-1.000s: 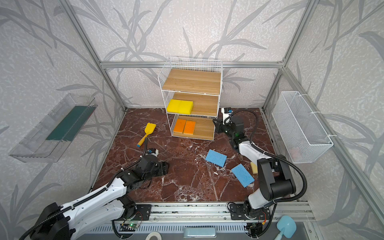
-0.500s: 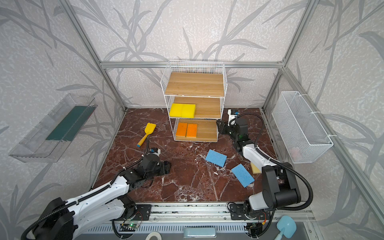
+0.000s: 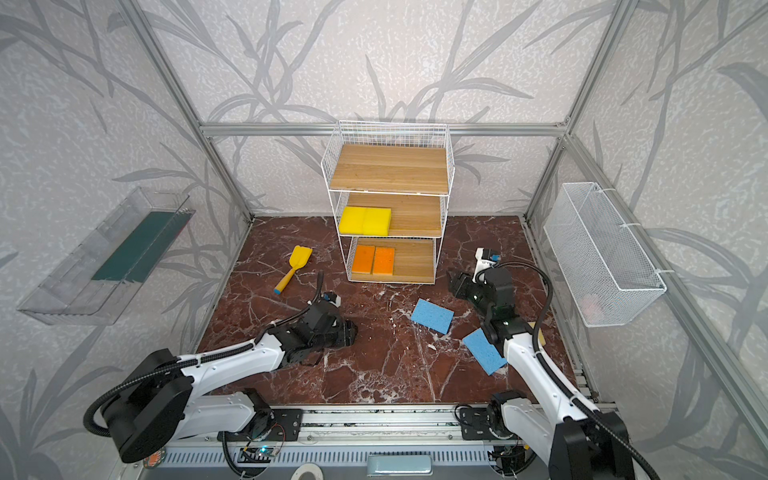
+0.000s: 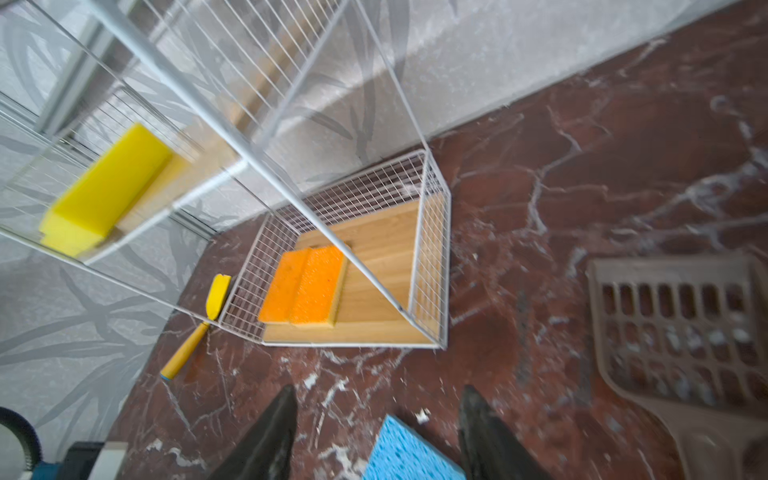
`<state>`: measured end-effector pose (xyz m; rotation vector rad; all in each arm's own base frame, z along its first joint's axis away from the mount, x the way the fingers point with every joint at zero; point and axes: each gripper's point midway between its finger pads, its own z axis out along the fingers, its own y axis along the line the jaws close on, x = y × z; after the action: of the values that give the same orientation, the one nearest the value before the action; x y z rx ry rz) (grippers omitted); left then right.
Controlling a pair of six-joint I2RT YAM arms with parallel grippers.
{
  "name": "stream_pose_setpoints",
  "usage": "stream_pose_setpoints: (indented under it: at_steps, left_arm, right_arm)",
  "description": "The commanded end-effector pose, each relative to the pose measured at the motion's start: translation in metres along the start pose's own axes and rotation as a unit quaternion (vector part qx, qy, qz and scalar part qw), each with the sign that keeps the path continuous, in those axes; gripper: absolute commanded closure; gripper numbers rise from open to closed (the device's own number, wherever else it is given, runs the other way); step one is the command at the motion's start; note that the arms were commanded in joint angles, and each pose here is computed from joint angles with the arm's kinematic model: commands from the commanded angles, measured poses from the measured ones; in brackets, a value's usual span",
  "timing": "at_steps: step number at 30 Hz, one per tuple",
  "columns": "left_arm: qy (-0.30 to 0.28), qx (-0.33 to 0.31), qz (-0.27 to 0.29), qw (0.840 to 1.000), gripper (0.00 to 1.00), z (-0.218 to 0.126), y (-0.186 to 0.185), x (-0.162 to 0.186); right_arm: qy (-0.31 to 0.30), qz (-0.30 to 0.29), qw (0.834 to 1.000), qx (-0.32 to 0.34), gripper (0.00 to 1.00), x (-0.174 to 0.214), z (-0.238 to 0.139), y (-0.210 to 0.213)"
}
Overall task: Place and organize the cleaning sponges onto the shelf
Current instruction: 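Move the right gripper down to the blue sponge nearer the shelf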
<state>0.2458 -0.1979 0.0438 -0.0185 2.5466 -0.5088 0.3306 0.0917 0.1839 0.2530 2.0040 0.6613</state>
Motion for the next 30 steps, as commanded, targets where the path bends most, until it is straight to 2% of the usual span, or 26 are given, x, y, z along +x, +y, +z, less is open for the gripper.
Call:
stream_pose_setpoints:
  at_steps: [1, 4, 5, 6, 13, 18, 26, 30]
  left_arm:
    - [-0.016, 0.020, 0.008, 1.000, 0.24, 0.006, -0.017, -0.014]
    - [-0.013, 0.022, 0.010, 1.000, 0.19, 0.012, -0.020, -0.015]
    - [-0.012, 0.023, 0.011, 1.000, 0.04, 0.013, -0.021, -0.015]
    - [-0.012, 0.024, 0.012, 1.000, 0.01, 0.014, -0.021, -0.015]
    - [-0.020, 0.021, 0.010, 1.000, 0.01, 0.011, -0.015, -0.012]
    - [-0.022, 0.025, 0.005, 0.999, 0.01, 0.008, -0.012, -0.009]
    - [-0.026, 0.021, 0.007, 0.999, 0.01, 0.003, -0.010, -0.009]
    - [-0.030, 0.014, 0.009, 0.999, 0.01, 0.000, -0.007, -0.010]
  right_arm:
    - [0.059, 0.036, 0.997, 0.042, 0.44, 0.033, -0.006, -0.020]
    - [0.113, 0.062, 0.991, 0.040, 0.45, 0.058, -0.007, -0.023]
    - [0.130, 0.068, 0.989, 0.036, 0.45, 0.067, -0.006, -0.023]
    - [0.145, 0.088, 0.985, 0.036, 0.45, 0.076, -0.005, -0.024]
    - [0.207, 0.111, 0.970, 0.067, 0.45, 0.110, 0.003, -0.043]
    - [0.257, 0.089, 0.959, 0.083, 0.45, 0.123, 0.012, -0.051]
    - [0.294, 0.105, 0.948, 0.061, 0.46, 0.146, 0.034, -0.051]
    - [0.318, 0.074, 0.945, 0.037, 0.47, 0.164, 0.033, -0.032]
